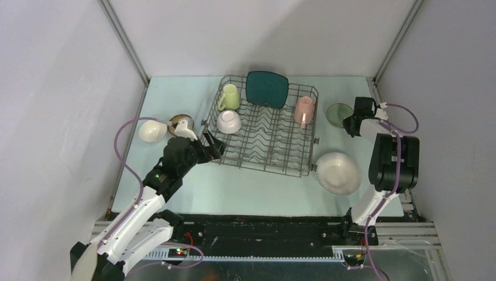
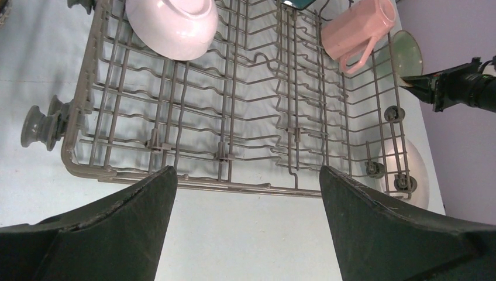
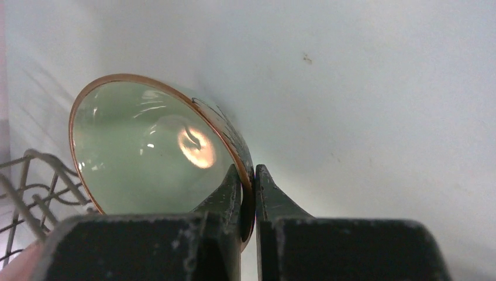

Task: Load the mixed dishes into the dish rack

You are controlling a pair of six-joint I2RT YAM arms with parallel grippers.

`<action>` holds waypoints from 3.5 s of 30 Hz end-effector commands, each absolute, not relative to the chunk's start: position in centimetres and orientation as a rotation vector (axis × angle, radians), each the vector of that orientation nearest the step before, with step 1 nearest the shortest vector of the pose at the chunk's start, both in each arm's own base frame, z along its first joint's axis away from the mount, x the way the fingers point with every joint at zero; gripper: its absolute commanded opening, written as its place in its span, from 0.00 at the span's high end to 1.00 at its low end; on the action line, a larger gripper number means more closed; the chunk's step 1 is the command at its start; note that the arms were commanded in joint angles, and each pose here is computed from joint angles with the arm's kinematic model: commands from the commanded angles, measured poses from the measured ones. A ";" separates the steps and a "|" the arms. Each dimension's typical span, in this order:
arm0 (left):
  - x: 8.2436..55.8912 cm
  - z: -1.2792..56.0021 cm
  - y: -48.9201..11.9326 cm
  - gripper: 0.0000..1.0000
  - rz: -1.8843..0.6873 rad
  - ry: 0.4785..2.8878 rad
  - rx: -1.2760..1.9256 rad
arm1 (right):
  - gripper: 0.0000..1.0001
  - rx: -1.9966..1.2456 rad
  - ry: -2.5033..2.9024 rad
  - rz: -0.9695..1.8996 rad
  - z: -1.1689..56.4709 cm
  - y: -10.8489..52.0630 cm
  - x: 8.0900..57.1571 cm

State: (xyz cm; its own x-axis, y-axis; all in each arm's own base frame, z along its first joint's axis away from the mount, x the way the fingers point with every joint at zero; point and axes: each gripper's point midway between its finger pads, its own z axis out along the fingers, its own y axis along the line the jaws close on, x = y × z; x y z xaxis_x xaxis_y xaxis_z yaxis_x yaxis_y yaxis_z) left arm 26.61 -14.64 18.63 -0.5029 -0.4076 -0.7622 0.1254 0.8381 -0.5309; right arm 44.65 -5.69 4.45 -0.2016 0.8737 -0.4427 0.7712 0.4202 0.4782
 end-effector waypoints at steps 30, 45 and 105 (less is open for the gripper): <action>25.1 26.1 -17.5 0.02 -0.596 1.806 0.049 | 1.00 0.321 2.047 0.244 23.2 18.0 31.4; 25.0 24.4 -20.2 0.02 -0.688 1.884 0.103 | 1.00 0.120 2.140 0.360 21.0 24.5 28.3; 26.0 28.0 -26.3 1.00 -1.447 1.742 0.183 | 0.01 -0.312 1.747 1.508 29.8 29.8 21.9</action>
